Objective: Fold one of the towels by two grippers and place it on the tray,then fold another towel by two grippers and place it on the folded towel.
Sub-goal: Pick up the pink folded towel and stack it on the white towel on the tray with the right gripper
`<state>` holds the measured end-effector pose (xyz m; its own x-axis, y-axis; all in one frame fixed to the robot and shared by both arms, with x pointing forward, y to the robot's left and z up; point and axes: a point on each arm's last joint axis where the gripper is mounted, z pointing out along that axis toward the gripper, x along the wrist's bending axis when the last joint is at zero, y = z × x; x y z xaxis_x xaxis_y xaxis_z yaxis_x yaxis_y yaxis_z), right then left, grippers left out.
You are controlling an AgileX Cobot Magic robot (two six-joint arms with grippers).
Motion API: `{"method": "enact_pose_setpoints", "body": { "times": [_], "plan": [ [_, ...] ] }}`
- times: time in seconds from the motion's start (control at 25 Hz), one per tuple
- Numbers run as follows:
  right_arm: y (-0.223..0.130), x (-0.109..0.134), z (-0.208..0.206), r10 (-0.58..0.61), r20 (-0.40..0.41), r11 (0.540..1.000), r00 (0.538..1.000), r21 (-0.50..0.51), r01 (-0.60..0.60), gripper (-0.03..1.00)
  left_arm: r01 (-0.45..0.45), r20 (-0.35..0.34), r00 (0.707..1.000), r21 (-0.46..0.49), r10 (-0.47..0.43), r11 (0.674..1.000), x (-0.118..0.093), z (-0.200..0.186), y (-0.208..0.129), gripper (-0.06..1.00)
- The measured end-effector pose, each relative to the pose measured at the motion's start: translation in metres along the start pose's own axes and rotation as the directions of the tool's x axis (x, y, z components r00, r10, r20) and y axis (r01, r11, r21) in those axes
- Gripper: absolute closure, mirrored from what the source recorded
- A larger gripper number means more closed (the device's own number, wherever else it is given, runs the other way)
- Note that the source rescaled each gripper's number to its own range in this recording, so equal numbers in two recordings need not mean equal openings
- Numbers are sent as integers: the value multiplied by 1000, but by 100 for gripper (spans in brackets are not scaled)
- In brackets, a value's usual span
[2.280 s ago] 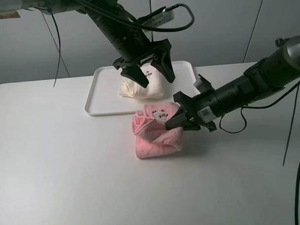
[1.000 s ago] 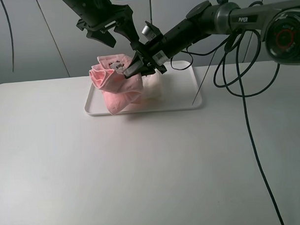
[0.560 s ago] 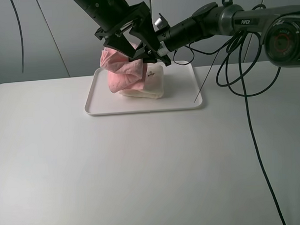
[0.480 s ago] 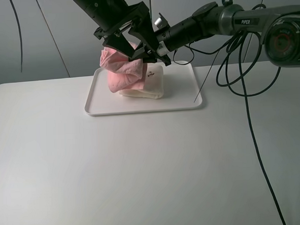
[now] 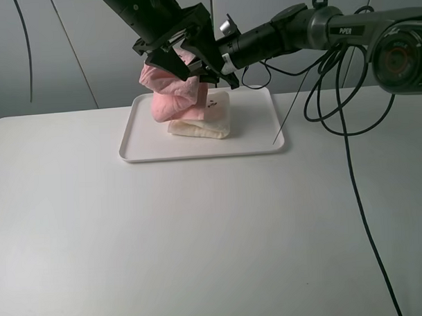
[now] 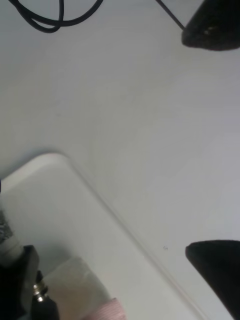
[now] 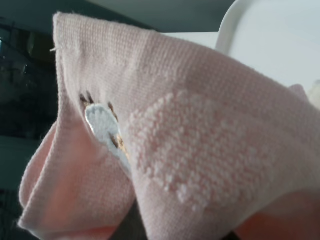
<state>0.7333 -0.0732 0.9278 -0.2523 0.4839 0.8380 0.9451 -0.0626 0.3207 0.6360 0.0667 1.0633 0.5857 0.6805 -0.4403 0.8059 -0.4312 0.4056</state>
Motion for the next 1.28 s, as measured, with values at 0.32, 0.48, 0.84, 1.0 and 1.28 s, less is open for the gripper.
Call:
{"method": "enact_pose_setpoints", "body": {
  "times": [0.32,0.48,0.84,1.0,1.28],
  "plan": [
    [5,18,-2,87,-201,995,976,-38,-96,85,-9,1,1000,1,9,1000,-1,0,0,-3],
    [7,21,-3,63,-224,996,973,-50,-76,85,-9,1,1000,1,9,1000,-1,0,0,-3],
    [1,8,-1,-70,-62,998,996,2,70,85,-9,1,1000,1,9,1000,-1,0,0,-3],
    [-3,0,-1,-90,18,995,996,44,89,85,-9,1,1000,1,9,1000,-1,0,0,-3],
    [-7,-21,-4,-131,239,987,962,118,105,85,-12,1,1000,1,12,1000,-1,0,0,-3]
  ]
}}
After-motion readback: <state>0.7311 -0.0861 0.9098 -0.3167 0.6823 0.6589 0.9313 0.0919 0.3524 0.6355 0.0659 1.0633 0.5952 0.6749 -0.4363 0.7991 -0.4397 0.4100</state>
